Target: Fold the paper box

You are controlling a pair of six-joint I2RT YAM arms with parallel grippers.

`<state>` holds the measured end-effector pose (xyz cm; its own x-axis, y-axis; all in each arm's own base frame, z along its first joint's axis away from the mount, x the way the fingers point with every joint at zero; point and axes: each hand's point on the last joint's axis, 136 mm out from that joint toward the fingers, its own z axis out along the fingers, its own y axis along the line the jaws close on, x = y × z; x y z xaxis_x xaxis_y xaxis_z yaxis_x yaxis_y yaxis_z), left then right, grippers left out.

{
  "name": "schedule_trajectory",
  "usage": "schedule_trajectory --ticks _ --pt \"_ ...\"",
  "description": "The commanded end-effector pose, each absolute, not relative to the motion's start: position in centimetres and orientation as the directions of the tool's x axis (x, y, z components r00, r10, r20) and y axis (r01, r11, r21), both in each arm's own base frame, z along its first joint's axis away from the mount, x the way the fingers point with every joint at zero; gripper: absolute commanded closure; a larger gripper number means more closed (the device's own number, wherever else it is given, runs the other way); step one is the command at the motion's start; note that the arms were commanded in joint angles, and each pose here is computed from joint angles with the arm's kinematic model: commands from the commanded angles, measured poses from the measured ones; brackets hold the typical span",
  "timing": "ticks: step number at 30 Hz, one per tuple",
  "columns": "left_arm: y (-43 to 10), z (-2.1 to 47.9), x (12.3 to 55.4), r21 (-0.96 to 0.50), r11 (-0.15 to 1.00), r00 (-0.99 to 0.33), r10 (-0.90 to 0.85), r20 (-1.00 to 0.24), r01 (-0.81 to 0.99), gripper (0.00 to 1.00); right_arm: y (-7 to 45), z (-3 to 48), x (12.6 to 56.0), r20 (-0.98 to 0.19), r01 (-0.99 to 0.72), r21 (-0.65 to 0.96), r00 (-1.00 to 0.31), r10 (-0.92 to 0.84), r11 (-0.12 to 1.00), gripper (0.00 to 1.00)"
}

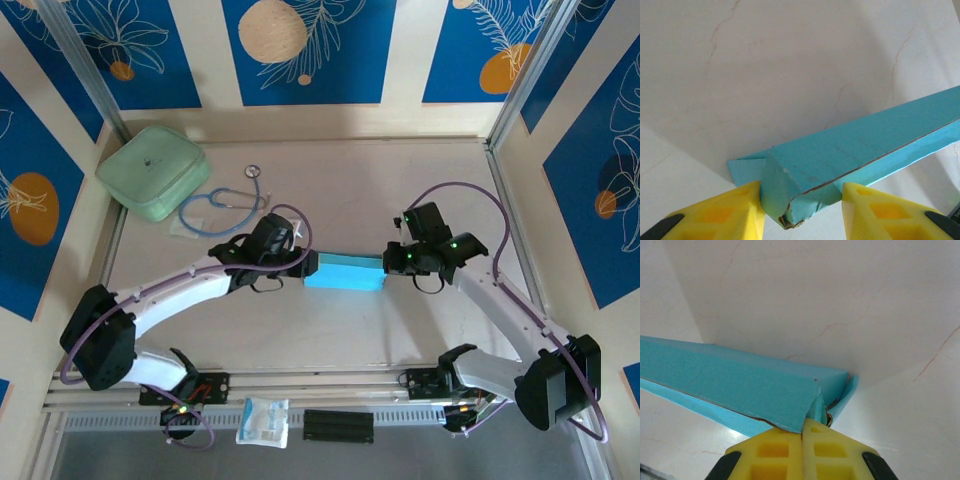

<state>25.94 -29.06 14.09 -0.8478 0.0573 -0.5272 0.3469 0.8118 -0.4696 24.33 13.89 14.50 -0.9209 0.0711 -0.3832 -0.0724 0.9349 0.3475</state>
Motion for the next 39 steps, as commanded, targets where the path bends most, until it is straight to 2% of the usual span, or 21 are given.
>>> schedule_trajectory --ticks 1,5,12,18,25,28,33,39 --pt "-29.1 11.5 23.7 -0.457 0.826 -0.889 0.11 -0.444 0.33 0.58 11.5 10.9 21.0 -0.233 0.023 0.214 -0.97 0.074 0.976 0.97" --pt "-29.2 12.2 24.1 -0.444 0.827 -0.879 0.117 -0.462 0.344 0.58 10.9 10.8 21.0 -0.242 0.02 0.14 -0.969 0.054 0.99 0.94" --pt "-29.7 13.0 24.6 -0.44 0.822 -0.868 0.125 -0.48 0.361 0.58 13.2 15.1 22.3 -0.32 -0.046 0.237 -0.947 0.033 0.97 0.79" --pt "-29.9 12.9 24.8 -0.438 0.823 -0.868 0.126 -0.48 0.362 0.58 12.0 17.0 23.1 -0.374 -0.053 0.156 -0.927 0.009 0.986 0.68" --pt "-30.1 12.9 25.0 -0.436 0.822 -0.867 0.13 -0.48 0.365 0.58 12.0 18.1 23.4 -0.405 -0.077 0.157 -0.914 -0.007 0.985 0.66" --pt "-30.2 13.0 25.0 -0.437 0.822 -0.867 0.13 -0.482 0.366 0.58 12.7 18.4 23.9 -0.441 -0.186 0.138 -0.891 -0.108 0.973 0.58" --pt "-30.1 13.2 25.1 -0.434 0.822 -0.863 0.13 -0.489 0.369 0.58 12.3 17.3 24.6 -0.431 -0.32 0.04 -0.86 -0.273 0.946 0.63" --pt "-30.2 13.3 25.2 -0.435 0.821 -0.862 0.13 -0.489 0.371 0.58 11.6 16.8 26.2 -0.443 -0.322 -0.008 -0.847 -0.292 0.947 0.63"
